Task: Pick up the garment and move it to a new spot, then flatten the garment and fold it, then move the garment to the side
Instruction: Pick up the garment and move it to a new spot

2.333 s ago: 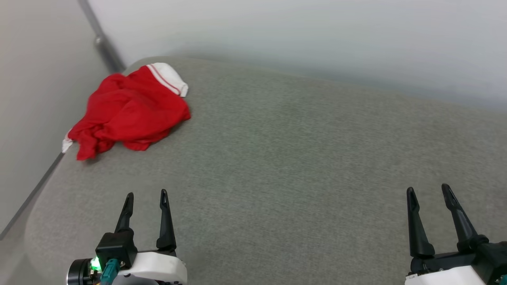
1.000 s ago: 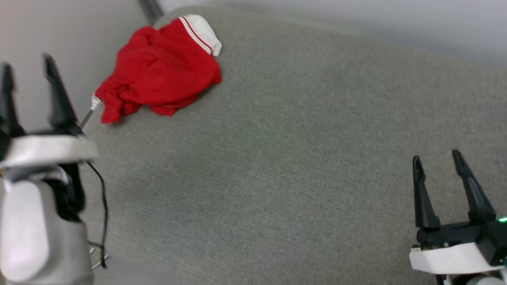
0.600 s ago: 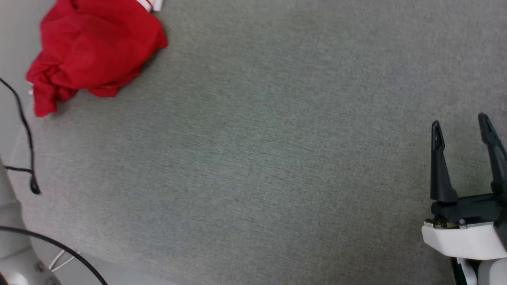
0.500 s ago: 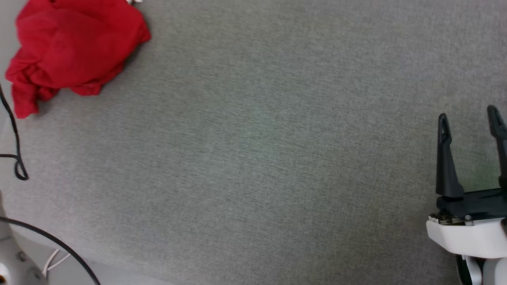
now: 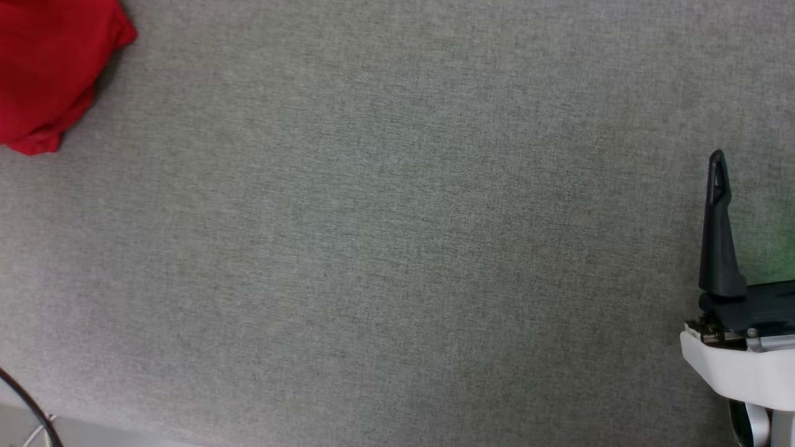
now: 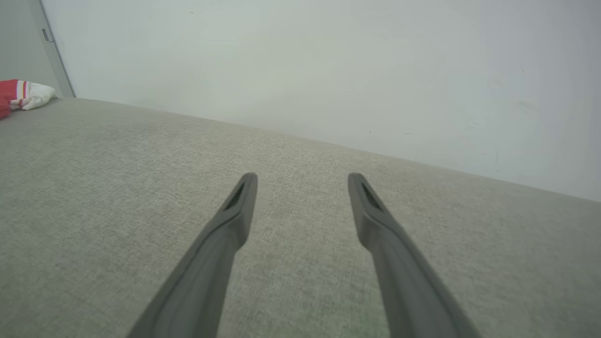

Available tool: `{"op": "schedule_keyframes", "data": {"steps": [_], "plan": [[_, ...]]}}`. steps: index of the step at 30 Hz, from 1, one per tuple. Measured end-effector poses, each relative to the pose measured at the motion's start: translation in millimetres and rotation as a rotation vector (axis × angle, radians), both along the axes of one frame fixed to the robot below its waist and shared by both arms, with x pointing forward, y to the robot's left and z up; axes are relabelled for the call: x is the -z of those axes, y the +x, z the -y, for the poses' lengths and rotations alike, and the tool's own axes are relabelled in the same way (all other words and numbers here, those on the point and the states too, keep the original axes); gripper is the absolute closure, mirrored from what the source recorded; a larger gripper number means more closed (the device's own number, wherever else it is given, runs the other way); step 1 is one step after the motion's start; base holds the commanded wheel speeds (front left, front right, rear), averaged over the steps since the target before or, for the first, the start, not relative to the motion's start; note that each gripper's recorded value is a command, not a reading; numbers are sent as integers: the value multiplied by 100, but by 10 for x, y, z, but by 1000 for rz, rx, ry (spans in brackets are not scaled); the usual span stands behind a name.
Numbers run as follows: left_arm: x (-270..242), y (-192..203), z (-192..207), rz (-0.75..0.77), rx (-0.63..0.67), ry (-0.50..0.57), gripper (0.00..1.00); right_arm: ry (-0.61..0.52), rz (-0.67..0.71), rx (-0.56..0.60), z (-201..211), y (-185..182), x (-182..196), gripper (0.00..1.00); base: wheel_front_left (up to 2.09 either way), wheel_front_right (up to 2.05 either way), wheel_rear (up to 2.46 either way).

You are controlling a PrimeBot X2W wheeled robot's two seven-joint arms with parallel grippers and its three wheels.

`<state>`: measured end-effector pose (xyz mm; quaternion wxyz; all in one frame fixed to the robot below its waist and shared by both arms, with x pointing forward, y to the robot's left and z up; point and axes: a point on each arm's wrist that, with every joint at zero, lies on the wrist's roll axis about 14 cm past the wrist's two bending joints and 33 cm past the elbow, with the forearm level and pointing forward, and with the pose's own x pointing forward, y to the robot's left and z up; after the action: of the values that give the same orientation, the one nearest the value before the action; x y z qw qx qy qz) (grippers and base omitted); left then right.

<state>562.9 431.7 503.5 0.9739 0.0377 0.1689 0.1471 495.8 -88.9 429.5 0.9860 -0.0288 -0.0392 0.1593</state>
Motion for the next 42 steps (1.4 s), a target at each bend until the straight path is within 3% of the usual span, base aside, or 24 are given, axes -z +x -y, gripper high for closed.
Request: {"op": "schedule_keyframes", "data": {"steps": [10,14,19,20,21,29,34,42], "plan": [[1119,-498,184,-614,3,-280,0,-26,-21,21,103,21,152,0,0,0,0],[1297,-640,192,-721,-7,-318,0,-32,-33,23,120,23,213,0,0,0,0],[1462,-662,282,-752,-3,-361,0,-37,-37,21,120,27,245,0,0,0,0],[1474,-655,290,-752,0,-360,68,-38,-37,20,119,26,246,0,0,0,0],[1482,-650,295,-748,-1,-362,100,-39,-37,19,118,27,242,0,0,0,0],[1187,-521,297,-623,42,-285,100,-22,-12,5,59,-5,70,0,0,0,0],[564,-319,316,-472,116,-175,100,4,28,-13,-17,-54,-180,0,0,0,0],[-567,-140,780,-253,318,1,100,42,99,-25,-59,-210,-636,0,0,0,0]]}}
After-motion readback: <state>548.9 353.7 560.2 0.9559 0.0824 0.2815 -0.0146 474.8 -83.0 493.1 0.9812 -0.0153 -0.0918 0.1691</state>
